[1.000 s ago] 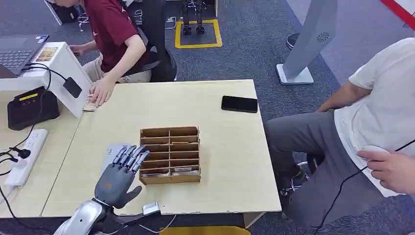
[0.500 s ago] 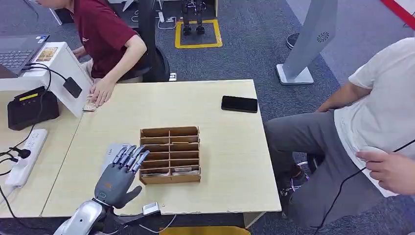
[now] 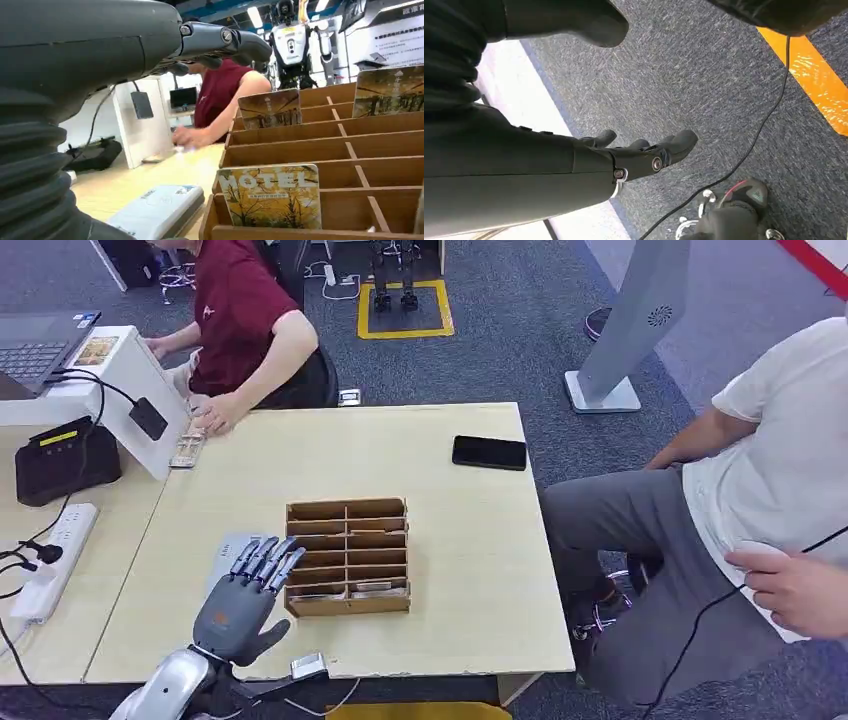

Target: Pass the card to the sensor for recognition and then transmit it.

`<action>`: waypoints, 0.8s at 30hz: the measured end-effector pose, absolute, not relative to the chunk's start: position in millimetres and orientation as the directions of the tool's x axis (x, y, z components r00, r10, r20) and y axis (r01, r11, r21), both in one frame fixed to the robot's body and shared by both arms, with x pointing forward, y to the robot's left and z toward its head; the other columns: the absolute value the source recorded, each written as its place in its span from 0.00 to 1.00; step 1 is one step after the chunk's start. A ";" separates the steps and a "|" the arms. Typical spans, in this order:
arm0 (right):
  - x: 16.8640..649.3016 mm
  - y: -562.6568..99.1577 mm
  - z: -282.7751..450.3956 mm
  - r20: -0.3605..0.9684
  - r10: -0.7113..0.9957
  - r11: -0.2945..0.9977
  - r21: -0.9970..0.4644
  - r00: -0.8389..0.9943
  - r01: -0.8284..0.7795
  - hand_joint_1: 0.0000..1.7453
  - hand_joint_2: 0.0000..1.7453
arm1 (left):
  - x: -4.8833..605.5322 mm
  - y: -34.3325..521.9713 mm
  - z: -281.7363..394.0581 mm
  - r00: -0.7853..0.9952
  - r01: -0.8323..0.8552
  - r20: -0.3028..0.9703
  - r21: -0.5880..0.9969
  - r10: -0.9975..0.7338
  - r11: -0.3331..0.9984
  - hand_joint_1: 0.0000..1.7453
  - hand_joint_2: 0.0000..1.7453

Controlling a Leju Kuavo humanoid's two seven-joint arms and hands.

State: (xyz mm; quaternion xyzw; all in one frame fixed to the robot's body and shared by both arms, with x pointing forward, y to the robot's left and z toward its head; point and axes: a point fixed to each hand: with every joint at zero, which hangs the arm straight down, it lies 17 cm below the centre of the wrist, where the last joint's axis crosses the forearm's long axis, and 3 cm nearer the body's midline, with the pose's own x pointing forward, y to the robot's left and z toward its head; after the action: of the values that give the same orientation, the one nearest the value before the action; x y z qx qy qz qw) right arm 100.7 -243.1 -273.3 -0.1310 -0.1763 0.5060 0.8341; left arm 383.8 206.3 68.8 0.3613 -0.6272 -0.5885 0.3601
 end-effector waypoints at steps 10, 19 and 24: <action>103.1 -240.1 -272.5 0.177 0.898 0.439 -0.401 0.402 -0.804 0.00 1.00 | 329.8 230.2 22.8 -0.463 0.184 0.224 0.971 -0.858 0.154 0.00 1.00; 103.0 -240.1 -272.6 0.177 0.898 0.439 -0.400 0.402 -0.804 0.00 1.00 | 328.2 233.4 21.4 -0.464 0.188 0.218 0.971 -0.859 0.145 0.00 1.00; 103.1 -240.1 -272.5 0.177 0.898 0.439 -0.401 0.402 -0.804 0.00 1.00 | 328.2 233.4 21.3 -0.464 0.188 0.218 0.971 -0.859 0.145 0.00 1.00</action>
State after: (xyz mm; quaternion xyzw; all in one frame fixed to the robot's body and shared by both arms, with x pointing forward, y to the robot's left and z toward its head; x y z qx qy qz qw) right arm 103.1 -240.1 -272.5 -0.1268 -0.1855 0.5143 0.8277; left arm 328.2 233.4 21.3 0.2723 -0.6154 -0.5942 0.4404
